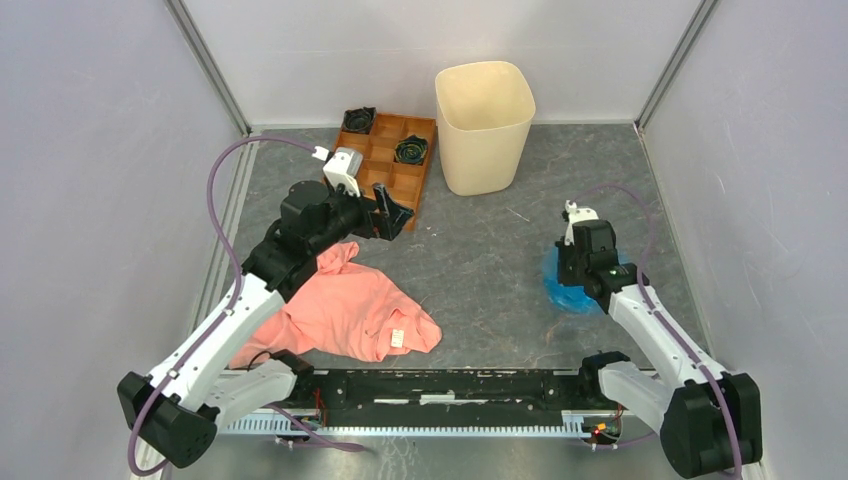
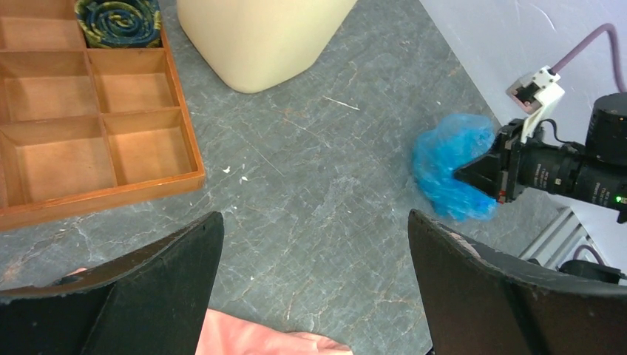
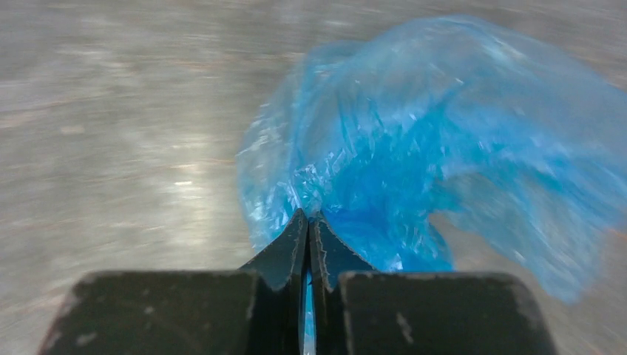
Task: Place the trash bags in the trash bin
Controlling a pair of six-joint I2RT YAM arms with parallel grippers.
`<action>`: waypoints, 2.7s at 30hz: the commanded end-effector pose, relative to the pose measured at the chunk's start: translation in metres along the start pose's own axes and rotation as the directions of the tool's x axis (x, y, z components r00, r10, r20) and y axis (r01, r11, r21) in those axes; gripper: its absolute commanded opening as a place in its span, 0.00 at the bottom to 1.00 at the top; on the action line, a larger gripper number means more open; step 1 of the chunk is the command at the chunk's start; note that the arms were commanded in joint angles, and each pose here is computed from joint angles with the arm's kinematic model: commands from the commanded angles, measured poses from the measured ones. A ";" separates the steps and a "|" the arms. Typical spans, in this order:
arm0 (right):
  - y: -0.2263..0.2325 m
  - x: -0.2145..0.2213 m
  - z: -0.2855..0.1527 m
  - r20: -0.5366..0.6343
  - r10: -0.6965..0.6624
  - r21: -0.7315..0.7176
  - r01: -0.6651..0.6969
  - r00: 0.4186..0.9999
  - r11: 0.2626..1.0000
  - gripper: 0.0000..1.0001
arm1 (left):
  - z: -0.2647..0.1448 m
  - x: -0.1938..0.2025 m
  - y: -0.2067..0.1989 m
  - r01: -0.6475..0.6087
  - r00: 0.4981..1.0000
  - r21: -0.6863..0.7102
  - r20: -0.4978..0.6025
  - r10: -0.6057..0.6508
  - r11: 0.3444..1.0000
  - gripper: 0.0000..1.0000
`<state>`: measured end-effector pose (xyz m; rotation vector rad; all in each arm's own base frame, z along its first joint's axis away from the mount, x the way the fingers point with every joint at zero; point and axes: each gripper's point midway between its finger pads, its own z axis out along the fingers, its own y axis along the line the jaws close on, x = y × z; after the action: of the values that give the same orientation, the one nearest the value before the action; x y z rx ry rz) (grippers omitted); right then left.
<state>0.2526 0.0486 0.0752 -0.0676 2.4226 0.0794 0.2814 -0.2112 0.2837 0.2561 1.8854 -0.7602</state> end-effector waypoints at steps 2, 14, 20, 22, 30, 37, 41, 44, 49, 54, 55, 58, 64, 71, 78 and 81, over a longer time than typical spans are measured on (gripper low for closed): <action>0.152 -0.054 -0.054 0.094 0.207 -0.703 -0.082 0.974 0.706 0.02 | 0.016 0.010 -0.011 0.018 0.998 0.073 -0.053 -0.014 0.997 1.00; 0.193 -0.065 -0.054 0.123 0.168 -0.762 -0.016 0.978 0.648 0.06 | 0.028 0.092 -0.025 0.345 0.906 0.095 -0.293 -0.305 0.934 1.00; 0.199 -0.030 -0.049 0.150 -0.045 -0.785 0.147 0.988 0.602 0.22 | 0.037 0.112 -0.028 0.443 0.858 0.072 -0.323 -0.399 0.894 1.00; 0.204 -0.014 -0.048 0.147 -0.124 -0.789 0.192 0.981 0.584 0.22 | 0.047 0.117 -0.034 0.480 0.835 0.067 -0.340 -0.433 0.874 1.00; 0.210 0.039 -0.059 0.154 -0.258 -0.825 0.268 0.954 0.498 0.35 | 0.095 0.158 -0.041 0.550 0.737 -0.042 -0.445 -0.509 0.834 0.89; 0.164 0.007 -0.057 0.294 -0.241 -0.595 0.374 0.925 0.711 0.47 | 0.119 0.145 -0.067 0.554 0.748 0.056 -0.472 -0.467 0.831 0.23; 0.120 -0.037 -0.072 0.414 -0.192 -0.359 0.353 0.890 0.864 0.45 | 0.108 0.087 -0.107 0.474 0.850 0.307 -0.405 -0.337 0.825 0.11; 0.098 -0.070 -0.106 0.557 -0.129 -0.264 0.322 0.821 0.909 0.50 | 0.070 0.039 -0.152 0.383 0.920 0.599 -0.318 -0.230 0.703 0.04; 0.079 -0.102 -0.157 0.692 -0.033 -0.229 0.263 0.721 0.937 0.51 | -0.006 -0.018 -0.201 0.278 0.955 0.876 -0.207 -0.211 0.395 0.02; 0.080 -0.108 -0.167 0.702 0.014 -0.258 0.236 0.712 0.937 0.51 | 0.025 0.011 -0.181 0.375 0.924 0.798 -0.283 -0.255 0.472 0.02; 0.080 -0.107 -0.165 0.694 0.014 -0.259 0.231 0.720 0.938 0.50 | 0.040 0.031 -0.167 0.409 0.912 0.741 -0.308 -0.272 0.533 0.02; 0.084 -0.097 -0.151 0.661 0.009 -0.273 0.230 0.750 0.934 0.50 | 0.073 0.105 -0.116 0.481 0.869 0.508 -0.386 -0.310 0.715 0.02; 0.097 -0.073 -0.116 0.544 -0.024 -0.306 0.225 0.839 0.925 0.55 | 0.072 0.183 -0.056 0.503 0.832 0.255 -0.403 -0.381 0.826 0.06; 0.129 -0.068 -0.086 0.402 -0.035 -0.397 0.208 0.915 0.894 0.65 | 0.058 0.210 -0.035 0.488 0.826 0.172 -0.408 -0.389 0.856 0.10; 0.149 -0.082 -0.069 0.439 -0.123 -0.440 0.332 0.890 0.834 0.94 | 0.051 0.201 -0.038 0.466 0.845 0.193 -0.386 -0.370 0.863 0.11; 0.164 -0.075 -0.071 0.487 -0.153 -0.521 0.427 0.860 0.739 0.95 | 0.047 0.193 -0.040 0.443 0.860 0.207 -0.373 -0.348 0.873 0.11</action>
<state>0.2466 0.1826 0.1521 -0.5125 2.0474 0.5296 0.2074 -0.3055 0.0992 0.0963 2.2563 -1.3967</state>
